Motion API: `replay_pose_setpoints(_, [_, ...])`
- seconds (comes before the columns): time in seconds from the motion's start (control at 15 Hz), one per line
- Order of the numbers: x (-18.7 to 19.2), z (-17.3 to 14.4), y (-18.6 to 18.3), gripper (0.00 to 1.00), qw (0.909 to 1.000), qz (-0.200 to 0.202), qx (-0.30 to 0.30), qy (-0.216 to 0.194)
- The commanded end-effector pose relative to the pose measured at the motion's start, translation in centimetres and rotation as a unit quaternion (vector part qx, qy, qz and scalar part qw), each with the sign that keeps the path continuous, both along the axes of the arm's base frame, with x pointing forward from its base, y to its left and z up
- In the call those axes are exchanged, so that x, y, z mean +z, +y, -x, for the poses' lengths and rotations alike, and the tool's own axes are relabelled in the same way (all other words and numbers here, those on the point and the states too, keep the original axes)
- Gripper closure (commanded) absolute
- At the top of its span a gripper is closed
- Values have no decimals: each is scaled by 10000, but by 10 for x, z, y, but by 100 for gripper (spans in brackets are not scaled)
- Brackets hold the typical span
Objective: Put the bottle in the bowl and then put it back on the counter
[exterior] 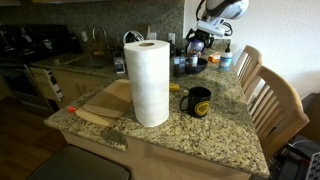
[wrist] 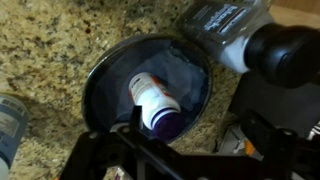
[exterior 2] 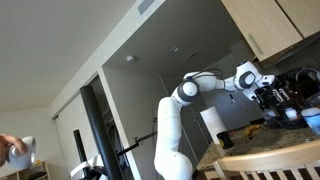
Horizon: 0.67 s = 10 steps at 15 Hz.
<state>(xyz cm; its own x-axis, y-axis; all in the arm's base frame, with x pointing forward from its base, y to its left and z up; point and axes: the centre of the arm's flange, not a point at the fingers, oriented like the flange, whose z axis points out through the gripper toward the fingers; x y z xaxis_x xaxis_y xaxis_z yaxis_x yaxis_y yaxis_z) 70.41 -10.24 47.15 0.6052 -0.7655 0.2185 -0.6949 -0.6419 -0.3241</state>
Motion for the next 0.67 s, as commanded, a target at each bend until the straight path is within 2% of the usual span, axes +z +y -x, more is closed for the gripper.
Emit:
replay_pose_setpoints(0.0, [-3,-3,-3,0,9996,208,-173,64])
replay_pose_setpoints(0.2, [-14,-11,-6,0,9983,422,-372,148])
replay_pose_setpoints(0.6, [-48,-14,-35,0,9967,-119,-559,580])
